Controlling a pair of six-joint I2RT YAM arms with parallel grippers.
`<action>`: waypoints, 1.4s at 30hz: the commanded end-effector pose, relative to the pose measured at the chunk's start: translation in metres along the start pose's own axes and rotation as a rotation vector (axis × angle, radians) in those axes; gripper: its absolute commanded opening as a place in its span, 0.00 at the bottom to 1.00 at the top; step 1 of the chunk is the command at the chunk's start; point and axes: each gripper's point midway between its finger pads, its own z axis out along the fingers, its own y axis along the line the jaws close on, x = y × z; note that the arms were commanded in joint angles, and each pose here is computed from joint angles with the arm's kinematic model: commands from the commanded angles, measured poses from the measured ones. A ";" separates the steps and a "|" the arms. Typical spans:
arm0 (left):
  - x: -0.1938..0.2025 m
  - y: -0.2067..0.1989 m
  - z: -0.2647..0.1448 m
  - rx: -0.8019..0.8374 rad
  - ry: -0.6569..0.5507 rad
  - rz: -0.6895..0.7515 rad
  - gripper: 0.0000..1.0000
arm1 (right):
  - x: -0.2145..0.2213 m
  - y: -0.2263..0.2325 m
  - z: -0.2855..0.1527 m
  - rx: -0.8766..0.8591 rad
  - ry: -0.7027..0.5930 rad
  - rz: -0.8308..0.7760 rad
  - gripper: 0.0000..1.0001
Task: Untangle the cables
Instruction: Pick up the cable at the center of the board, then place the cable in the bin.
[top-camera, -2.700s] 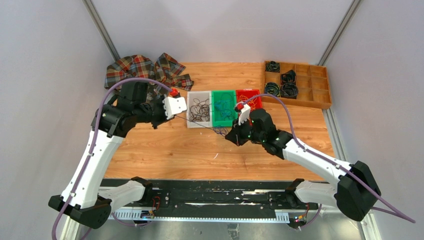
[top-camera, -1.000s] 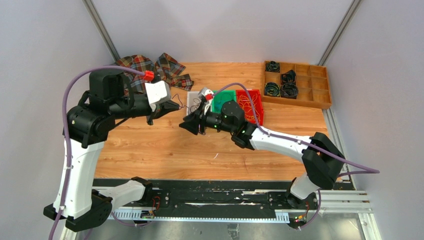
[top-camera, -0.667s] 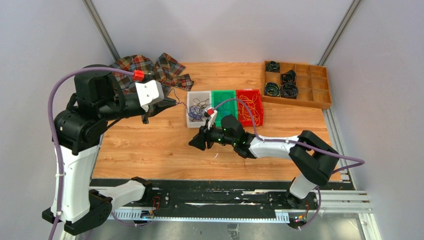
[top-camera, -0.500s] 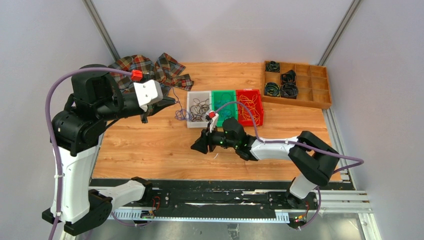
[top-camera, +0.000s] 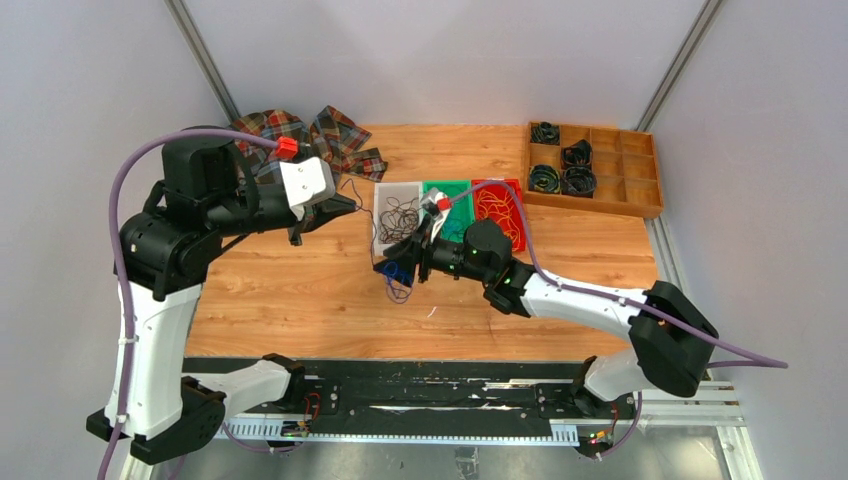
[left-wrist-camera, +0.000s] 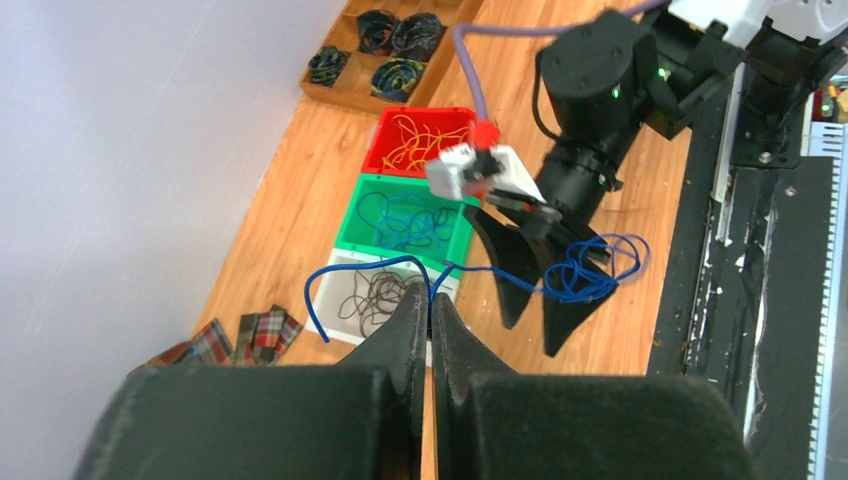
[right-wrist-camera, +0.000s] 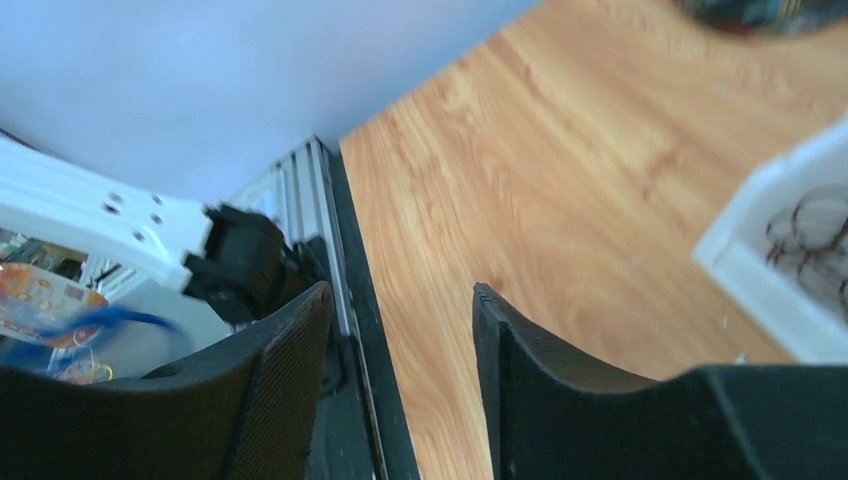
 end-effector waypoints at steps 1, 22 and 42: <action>0.004 -0.006 0.006 0.043 -0.008 -0.025 0.00 | -0.061 0.017 0.004 -0.026 -0.129 -0.045 0.48; 0.047 0.013 0.064 0.115 0.106 -0.067 0.00 | -0.070 -0.127 -0.117 0.754 -0.137 -0.034 0.53; 0.136 0.116 0.247 -0.090 0.313 0.148 0.00 | -0.060 -0.169 -0.269 1.260 -0.253 -0.102 0.57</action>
